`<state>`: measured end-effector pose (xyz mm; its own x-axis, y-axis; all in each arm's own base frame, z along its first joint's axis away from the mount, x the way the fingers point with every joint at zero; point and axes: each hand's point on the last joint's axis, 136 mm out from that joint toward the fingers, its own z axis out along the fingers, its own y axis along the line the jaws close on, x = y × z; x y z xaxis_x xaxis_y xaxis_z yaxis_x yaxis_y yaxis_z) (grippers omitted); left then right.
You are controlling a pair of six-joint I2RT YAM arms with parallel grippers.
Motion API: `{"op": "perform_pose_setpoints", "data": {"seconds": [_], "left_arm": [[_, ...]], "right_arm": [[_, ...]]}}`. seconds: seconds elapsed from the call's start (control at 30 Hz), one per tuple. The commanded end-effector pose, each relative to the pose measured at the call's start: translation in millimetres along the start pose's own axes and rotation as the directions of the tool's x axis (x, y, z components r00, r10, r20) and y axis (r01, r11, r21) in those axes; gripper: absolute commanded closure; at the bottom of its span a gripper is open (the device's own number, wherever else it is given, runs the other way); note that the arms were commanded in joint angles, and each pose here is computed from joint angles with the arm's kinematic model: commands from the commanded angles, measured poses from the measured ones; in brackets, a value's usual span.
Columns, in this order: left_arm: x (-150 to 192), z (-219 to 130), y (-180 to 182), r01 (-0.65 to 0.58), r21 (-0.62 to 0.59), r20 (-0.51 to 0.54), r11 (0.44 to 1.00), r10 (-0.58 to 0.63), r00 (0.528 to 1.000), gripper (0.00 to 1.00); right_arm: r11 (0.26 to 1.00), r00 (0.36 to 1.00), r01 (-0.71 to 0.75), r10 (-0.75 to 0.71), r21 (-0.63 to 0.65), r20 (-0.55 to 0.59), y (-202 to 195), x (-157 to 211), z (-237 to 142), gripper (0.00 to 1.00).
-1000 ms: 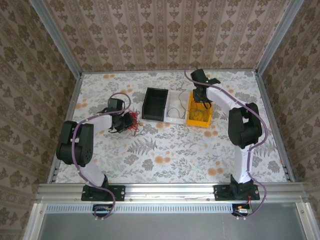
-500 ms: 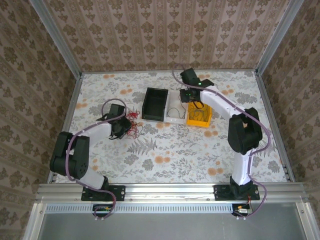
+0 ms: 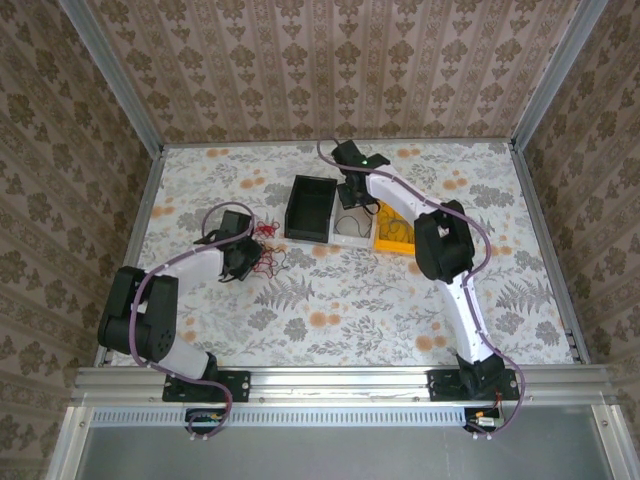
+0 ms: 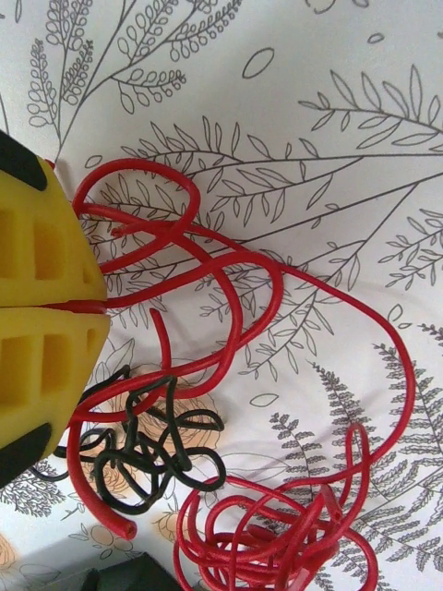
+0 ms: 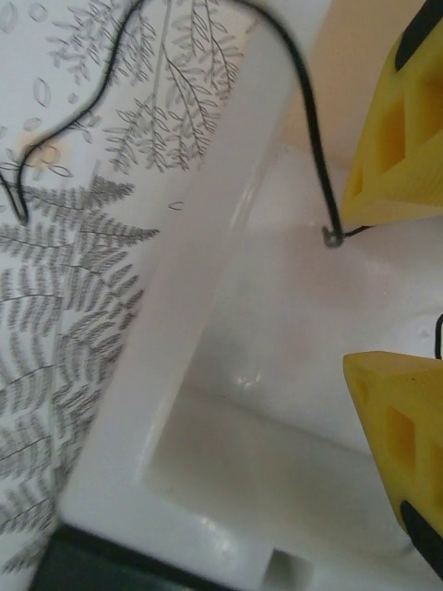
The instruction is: Untangle the cables
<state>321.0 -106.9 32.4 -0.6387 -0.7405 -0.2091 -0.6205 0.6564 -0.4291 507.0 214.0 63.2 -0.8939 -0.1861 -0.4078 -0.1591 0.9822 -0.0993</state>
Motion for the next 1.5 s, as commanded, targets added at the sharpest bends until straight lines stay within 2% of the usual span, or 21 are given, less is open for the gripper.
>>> {"op": "perform_pose_setpoints", "data": {"seconds": [0.0,0.23,0.4,0.6,0.7,0.8,0.9,1.23,1.47], "left_arm": [[2,-2,11,0.026,-0.028,0.013,0.999,-0.026,1.0,1.0],[1,-1,12,0.023,-0.027,0.015,0.999,-0.023,1.0,1.0],[2,0,11,0.016,-0.029,0.009,0.999,-0.016,1.0,1.0],[1,0,9,0.004,-0.027,0.009,1.0,-0.003,1.0,1.0],[0,-1,8,-0.005,-0.027,0.01,1.0,0.005,1.0,1.0],[0,-1,7,-0.013,-0.027,0.01,1.0,0.013,1.0,1.0],[-1,-1,6,-0.019,-0.026,0.011,0.999,0.019,1.0,1.0],[1,1,0,-0.042,-0.018,0.001,0.999,0.042,0.999,1.0],[3,3,-2,-0.052,-0.015,-0.007,0.999,0.051,0.999,1.0]], "right_arm": [[0.997,0.999,-0.009,0.012,0.073,-0.04,-11,7,6,0.59],[0.984,0.999,-0.001,0.008,0.179,-0.043,-22,8,23,0.59],[0.978,0.998,0.016,-0.002,0.209,-0.064,-23,14,37,0.6],[0.98,0.999,0.023,-0.013,0.197,-0.052,-17,12,50,0.7],[0.978,0.999,0.015,-0.006,0.206,-0.046,-18,8,49,0.82],[0.98,1.0,0.0,0.001,0.197,-0.007,-18,1,38,0.93],[0.987,0.998,-0.024,0.016,0.159,0.054,-17,-10,16,0.99],[0.998,0.974,-0.026,0.036,-0.05,0.225,-4,-29,-66,1.0],[0.981,0.976,0.075,-0.035,-0.179,0.216,11,-8,-83,1.0]]}}
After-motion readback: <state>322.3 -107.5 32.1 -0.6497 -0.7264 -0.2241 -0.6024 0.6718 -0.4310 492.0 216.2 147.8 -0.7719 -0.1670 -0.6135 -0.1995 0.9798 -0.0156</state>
